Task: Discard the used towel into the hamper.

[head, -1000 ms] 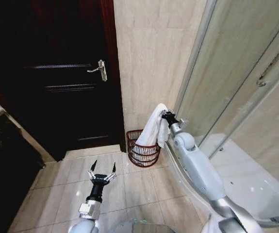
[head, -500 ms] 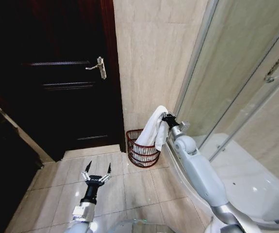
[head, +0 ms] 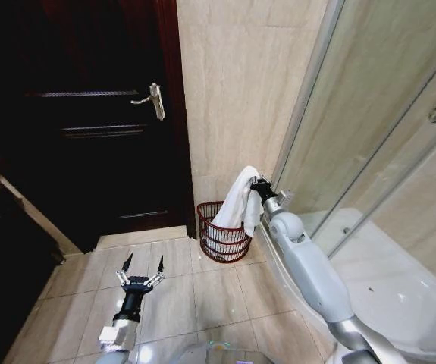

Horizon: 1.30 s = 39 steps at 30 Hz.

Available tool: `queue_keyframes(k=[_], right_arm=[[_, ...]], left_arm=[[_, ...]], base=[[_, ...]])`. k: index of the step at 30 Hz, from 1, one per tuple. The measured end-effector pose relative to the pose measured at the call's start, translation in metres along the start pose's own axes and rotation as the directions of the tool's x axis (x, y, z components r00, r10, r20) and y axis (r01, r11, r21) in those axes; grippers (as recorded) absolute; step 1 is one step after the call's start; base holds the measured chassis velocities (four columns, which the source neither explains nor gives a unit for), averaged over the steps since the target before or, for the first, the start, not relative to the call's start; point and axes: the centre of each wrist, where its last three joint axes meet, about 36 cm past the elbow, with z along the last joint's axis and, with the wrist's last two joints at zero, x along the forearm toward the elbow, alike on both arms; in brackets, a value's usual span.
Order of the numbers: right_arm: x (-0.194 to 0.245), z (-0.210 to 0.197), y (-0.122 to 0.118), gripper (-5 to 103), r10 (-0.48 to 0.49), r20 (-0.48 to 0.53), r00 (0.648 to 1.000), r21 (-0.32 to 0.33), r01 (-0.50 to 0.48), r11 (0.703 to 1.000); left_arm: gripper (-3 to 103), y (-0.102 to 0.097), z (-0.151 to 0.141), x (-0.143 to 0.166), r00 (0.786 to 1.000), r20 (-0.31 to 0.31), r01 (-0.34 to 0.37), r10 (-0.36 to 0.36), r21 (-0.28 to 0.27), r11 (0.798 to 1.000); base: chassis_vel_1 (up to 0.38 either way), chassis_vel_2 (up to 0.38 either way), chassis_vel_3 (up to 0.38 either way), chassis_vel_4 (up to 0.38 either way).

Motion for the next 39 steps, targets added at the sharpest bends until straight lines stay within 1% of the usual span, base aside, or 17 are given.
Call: queue_keyframes(k=[11,20,28,31,33,35,36,39], right_arm=[[0.000,0.001,0.001,4,0.000,0.002,1.000,0.003,0.000,1.000],[0.002,0.007,0.001,4,0.001,-0.005,1.000,0.003,-0.001,1.000],[0.014,0.013,0.004,4,0.003,-0.007,1.000,0.005,-0.003,1.000],[0.037,0.019,0.008,4,0.006,-0.017,1.000,-0.002,-0.006,1.000],[0.043,0.021,0.009,4,0.007,-0.021,1.000,-0.006,-0.007,1.000],[0.064,0.025,0.011,4,0.014,-0.034,0.999,-0.014,-0.014,1.000],[0.064,0.025,0.011,4,0.014,-0.034,0.999,-0.014,-0.014,1.000],[0.082,0.025,0.012,4,0.026,-0.028,0.999,-0.015,-0.026,1.000]], left_arm=[[100,-0.001,0.003,-0.005,1.000,0.017,-0.004,0.004,0.004,1.000],[100,-0.007,0.007,-0.005,1.000,0.019,-0.002,0.002,0.016,1.000],[100,-0.007,0.008,-0.008,1.000,0.024,-0.003,0.003,0.016,1.000],[100,-0.008,0.009,-0.008,1.000,0.023,-0.004,0.003,0.017,1.000],[100,-0.008,0.010,-0.009,1.000,0.022,-0.004,0.004,0.017,1.000],[100,-0.009,0.012,-0.009,1.000,0.020,-0.007,0.007,0.020,1.000],[100,-0.009,0.012,-0.009,1.000,0.020,-0.007,0.007,0.020,1.000],[100,-0.014,0.014,-0.012,1.000,0.021,-0.018,0.017,0.025,1.000]], base=[[0.000,0.000,0.000,0.000],[-0.034,0.029,0.041,-0.045],[-0.073,0.066,0.072,-0.066],[-0.077,0.102,0.086,-0.081],[-0.081,0.091,0.084,-0.081],[-0.063,0.077,0.068,-0.068],[-0.055,0.077,0.060,-0.064],[-0.057,0.063,0.042,-0.059]])
